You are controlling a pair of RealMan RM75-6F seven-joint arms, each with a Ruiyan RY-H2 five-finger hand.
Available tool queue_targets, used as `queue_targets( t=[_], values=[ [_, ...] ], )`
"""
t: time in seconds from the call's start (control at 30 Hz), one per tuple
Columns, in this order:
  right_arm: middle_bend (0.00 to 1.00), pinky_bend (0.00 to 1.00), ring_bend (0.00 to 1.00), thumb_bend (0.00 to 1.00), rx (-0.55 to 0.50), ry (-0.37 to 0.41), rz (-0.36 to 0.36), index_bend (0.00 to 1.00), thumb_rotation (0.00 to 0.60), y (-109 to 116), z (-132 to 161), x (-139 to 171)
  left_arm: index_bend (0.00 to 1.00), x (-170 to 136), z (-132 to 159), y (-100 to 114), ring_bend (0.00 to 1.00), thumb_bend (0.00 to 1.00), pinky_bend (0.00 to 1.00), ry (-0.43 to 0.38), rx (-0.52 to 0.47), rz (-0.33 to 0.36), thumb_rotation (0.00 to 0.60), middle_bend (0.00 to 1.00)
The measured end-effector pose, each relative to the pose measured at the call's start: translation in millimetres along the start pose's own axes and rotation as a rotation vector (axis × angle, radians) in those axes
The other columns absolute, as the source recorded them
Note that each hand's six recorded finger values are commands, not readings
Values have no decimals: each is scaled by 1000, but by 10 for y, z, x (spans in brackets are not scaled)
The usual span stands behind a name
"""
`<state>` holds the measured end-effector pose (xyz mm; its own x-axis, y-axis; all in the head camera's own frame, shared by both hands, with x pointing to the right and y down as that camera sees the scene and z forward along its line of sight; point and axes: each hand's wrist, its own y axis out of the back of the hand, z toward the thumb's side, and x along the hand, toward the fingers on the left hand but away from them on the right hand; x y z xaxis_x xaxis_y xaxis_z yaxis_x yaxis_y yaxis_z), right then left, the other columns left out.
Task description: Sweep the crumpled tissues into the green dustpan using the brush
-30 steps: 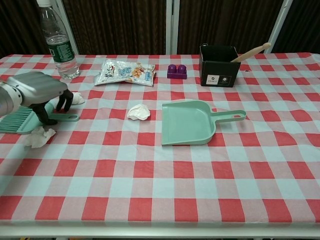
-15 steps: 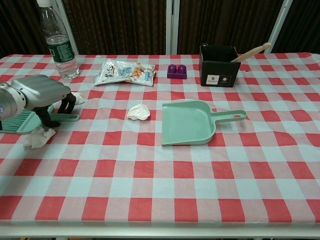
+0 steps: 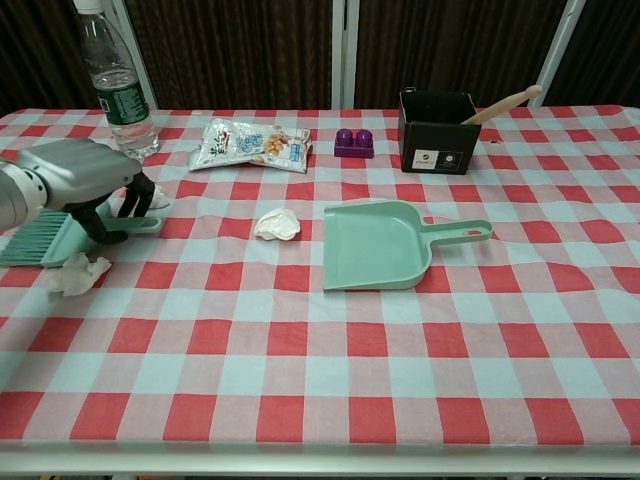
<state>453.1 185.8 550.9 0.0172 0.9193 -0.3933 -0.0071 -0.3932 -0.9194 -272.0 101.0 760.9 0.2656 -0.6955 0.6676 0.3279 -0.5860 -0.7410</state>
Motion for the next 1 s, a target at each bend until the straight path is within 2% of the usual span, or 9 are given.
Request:
queue_targets(
  t=[0.3, 0.47, 0.7, 1.0],
  values=[
    [302, 241, 139, 216, 27, 112, 105, 205, 600, -155, 361, -137, 546, -155, -362, 403, 730, 481, 951, -33, -110, 170, 600, 562],
    [313, 225, 144, 153, 41, 186, 184, 232, 600, -331, 658, -319, 546, -265, -558, 547, 726, 481, 951, -55, -166, 221, 600, 561],
    [325, 222, 144, 124, 49, 275, 265, 265, 600, -670, 1209, -737, 546, -444, -680, 574, 718, 481, 951, -81, -186, 272, 600, 561],
    [352, 222, 158, 127, 52, 297, 320, 300, 600, -1127, 1837, -1219, 546, -507, -689, 515, 716, 481, 951, -89, -183, 268, 600, 561]
  ],
)
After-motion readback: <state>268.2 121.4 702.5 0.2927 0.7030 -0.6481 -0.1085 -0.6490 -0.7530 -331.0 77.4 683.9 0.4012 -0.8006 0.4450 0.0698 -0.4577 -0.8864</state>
